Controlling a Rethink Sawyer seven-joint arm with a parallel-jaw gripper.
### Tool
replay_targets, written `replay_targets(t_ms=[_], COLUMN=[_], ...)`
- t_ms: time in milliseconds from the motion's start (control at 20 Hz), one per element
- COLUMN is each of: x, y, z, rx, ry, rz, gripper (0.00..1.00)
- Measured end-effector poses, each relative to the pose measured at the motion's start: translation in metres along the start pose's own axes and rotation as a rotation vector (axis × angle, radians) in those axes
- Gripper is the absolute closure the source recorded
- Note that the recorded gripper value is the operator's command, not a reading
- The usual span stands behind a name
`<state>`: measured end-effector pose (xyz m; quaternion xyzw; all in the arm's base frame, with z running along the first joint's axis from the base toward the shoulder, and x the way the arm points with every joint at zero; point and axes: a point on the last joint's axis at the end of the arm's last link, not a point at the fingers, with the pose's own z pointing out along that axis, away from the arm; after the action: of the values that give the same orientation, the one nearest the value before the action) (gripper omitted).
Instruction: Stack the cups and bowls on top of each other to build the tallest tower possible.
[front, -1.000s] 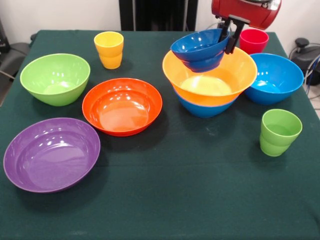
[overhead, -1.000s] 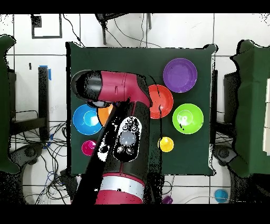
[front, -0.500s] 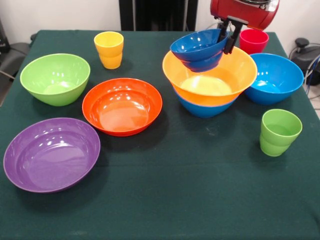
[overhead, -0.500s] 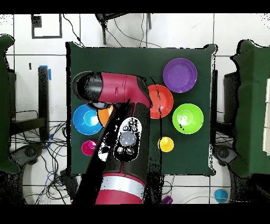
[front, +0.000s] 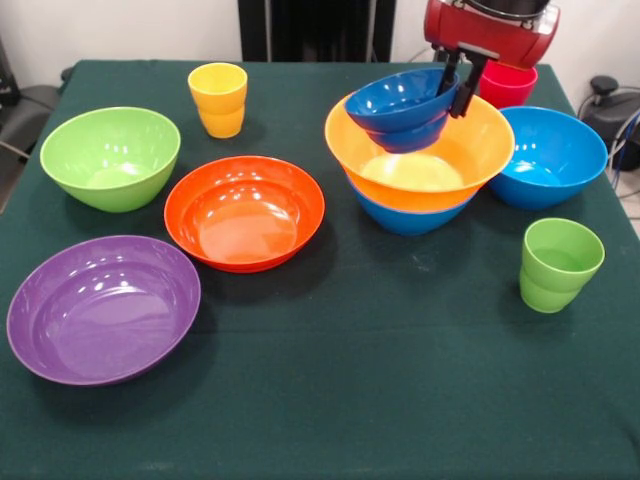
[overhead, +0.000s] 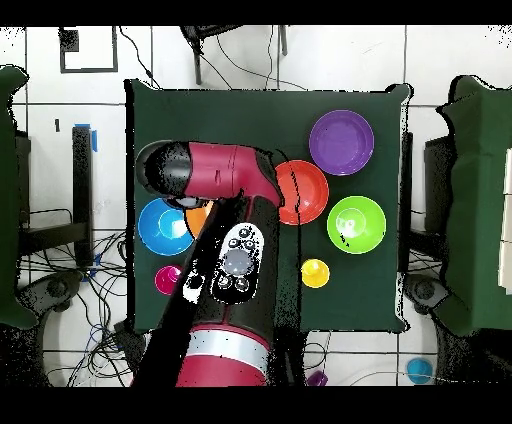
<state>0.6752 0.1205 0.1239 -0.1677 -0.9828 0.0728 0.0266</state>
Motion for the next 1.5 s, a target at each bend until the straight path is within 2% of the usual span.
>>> replay_targets(t_ms=[300,650,1500], x=[0.008,0.026,0.034], y=[0.012,0.026,0.025], z=[0.007,0.011,0.018], rx=[-0.001,0.004,0.008], ry=[-0.016,-0.012,-0.006], rz=[-0.021,-0.050,-0.052], gripper=[1.00,1.00,1.00])
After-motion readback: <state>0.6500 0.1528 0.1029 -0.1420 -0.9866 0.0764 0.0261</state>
